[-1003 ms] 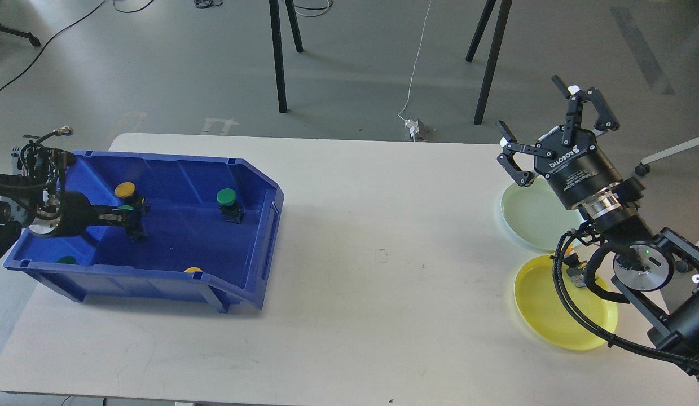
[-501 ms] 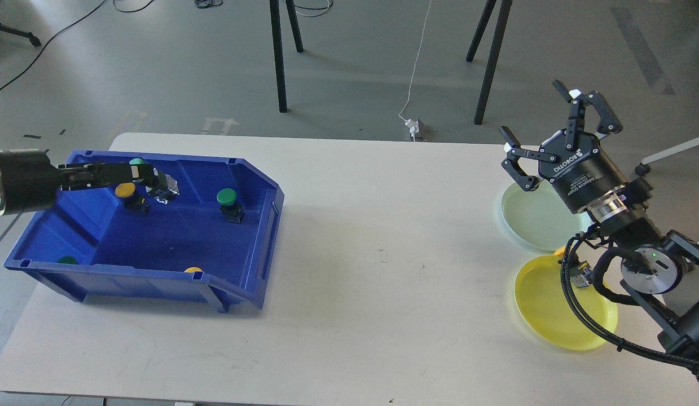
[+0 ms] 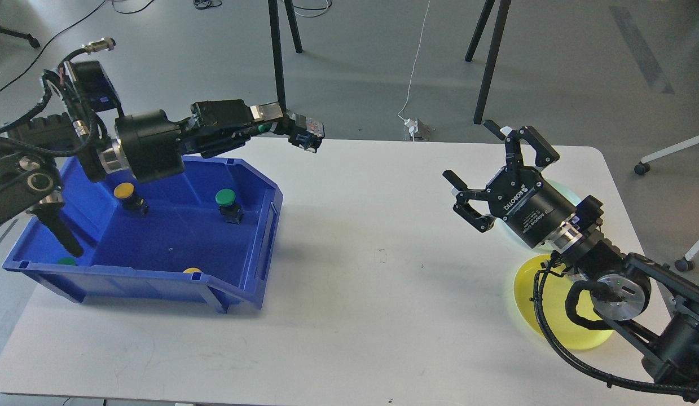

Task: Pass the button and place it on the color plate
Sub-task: 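Lift the green button and carry it toward the table center, then grasp the green button with the right gripper from the left gripper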

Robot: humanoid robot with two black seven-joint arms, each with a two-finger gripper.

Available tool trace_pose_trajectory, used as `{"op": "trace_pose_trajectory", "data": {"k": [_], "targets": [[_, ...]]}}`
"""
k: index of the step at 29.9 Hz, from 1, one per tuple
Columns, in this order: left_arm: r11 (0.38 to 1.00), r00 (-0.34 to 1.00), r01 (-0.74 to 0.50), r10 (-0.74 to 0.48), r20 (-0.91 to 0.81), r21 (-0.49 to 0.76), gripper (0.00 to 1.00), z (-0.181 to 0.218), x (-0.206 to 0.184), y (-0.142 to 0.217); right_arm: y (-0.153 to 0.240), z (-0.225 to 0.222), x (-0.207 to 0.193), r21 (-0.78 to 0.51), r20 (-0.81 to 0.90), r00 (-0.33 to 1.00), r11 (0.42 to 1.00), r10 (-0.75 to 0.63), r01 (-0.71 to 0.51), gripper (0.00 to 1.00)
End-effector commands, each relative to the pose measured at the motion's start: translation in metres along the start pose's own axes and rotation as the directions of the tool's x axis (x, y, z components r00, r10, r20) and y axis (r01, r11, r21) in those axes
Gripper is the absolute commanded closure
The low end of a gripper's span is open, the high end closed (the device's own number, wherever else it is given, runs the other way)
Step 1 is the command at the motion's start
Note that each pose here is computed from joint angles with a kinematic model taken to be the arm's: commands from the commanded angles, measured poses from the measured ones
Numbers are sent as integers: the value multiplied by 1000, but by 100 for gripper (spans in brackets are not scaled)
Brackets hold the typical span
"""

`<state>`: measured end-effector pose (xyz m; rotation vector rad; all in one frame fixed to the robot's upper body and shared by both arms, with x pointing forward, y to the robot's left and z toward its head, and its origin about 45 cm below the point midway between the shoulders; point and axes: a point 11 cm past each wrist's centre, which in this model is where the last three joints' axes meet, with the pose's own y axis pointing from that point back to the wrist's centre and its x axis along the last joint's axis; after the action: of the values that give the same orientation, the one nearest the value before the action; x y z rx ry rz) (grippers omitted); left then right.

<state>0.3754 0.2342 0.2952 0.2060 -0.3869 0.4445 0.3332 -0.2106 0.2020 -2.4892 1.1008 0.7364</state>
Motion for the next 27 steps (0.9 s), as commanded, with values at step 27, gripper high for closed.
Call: {"op": "trace_pose_trajectory", "data": {"k": [27], "targets": [[1000,997,-8,9,-82,16,90,-32,-15,-22,-113,57,-68,-52,53,988,987,-147,149,1]]}}
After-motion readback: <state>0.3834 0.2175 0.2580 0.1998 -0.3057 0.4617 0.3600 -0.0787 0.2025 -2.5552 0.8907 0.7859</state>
